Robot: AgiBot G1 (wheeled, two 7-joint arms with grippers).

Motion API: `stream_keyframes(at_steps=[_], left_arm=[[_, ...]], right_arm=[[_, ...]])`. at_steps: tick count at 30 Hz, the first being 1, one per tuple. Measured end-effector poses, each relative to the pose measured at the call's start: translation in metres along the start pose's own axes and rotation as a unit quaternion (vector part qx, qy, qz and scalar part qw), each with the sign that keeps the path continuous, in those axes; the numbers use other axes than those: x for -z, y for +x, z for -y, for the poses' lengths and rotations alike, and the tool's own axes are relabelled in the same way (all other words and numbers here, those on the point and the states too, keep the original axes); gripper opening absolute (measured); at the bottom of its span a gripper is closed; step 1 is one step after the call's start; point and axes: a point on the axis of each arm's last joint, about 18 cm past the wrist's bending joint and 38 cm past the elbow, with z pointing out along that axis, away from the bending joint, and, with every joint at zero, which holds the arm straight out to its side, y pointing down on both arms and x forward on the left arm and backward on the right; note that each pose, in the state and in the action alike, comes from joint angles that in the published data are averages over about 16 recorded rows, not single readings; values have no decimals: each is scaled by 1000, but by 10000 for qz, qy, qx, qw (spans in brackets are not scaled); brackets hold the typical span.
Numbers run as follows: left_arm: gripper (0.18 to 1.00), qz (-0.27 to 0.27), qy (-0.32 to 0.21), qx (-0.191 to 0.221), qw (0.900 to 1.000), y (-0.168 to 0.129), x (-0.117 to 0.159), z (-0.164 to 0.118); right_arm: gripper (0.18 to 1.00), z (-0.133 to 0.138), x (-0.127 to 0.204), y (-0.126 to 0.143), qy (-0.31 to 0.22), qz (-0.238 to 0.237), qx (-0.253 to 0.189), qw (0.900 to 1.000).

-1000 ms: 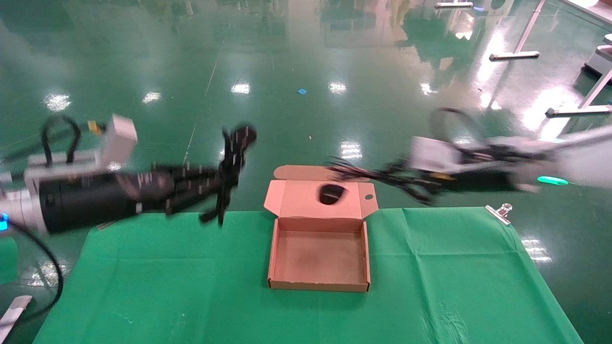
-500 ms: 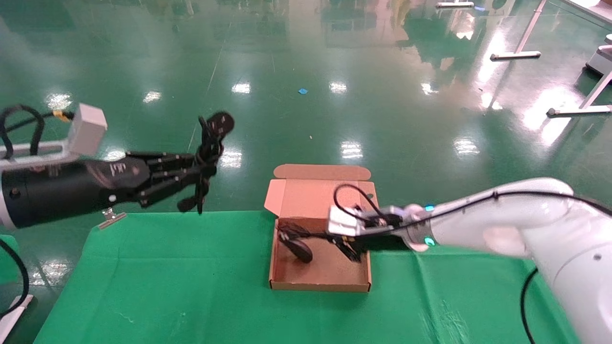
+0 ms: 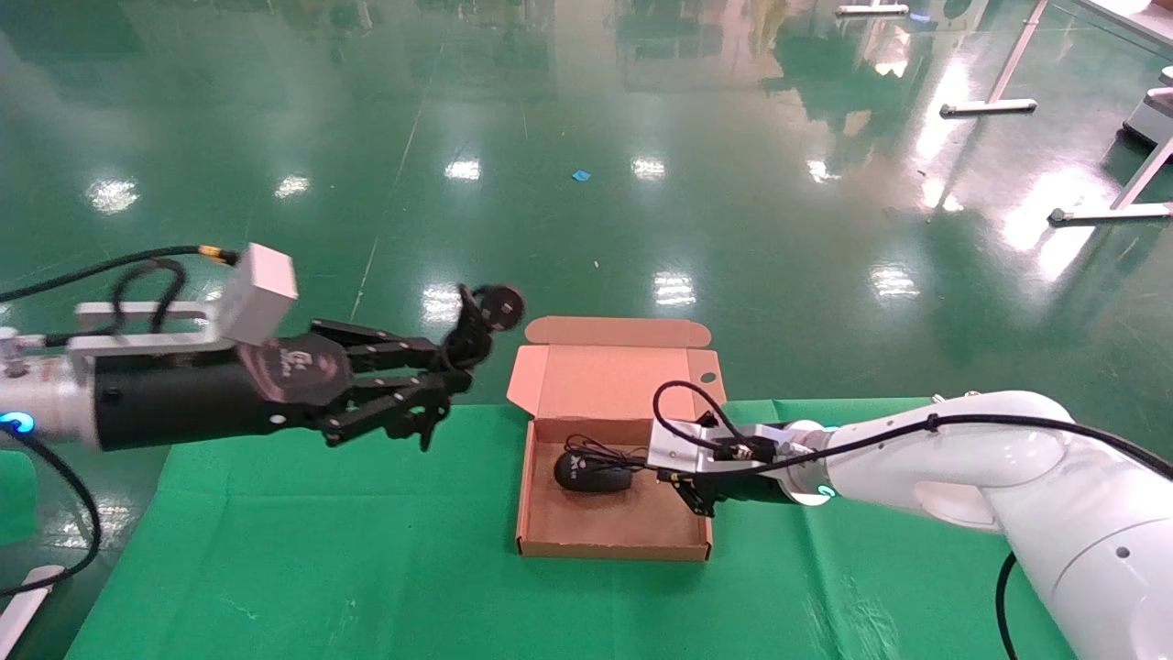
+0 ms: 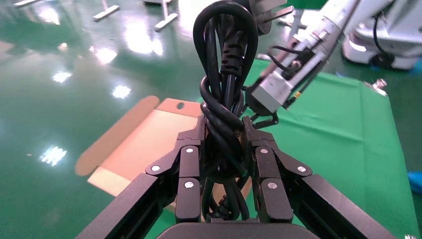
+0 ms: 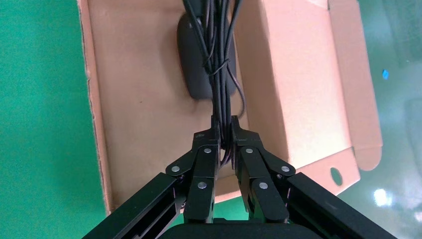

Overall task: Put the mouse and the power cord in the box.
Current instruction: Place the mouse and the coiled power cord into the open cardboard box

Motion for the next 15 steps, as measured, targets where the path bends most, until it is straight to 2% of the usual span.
stream_keyframes(at_steps=[8, 15], left_arm=[[322, -365, -438, -694, 9960, 2, -38, 15], [322, -628, -1092, -1457, 9813, 9, -104, 14]], right_arm=[[271, -7, 13, 16, 54, -229, -246, 9994], [368, -24, 62, 54, 86, -395, -13, 9992]])
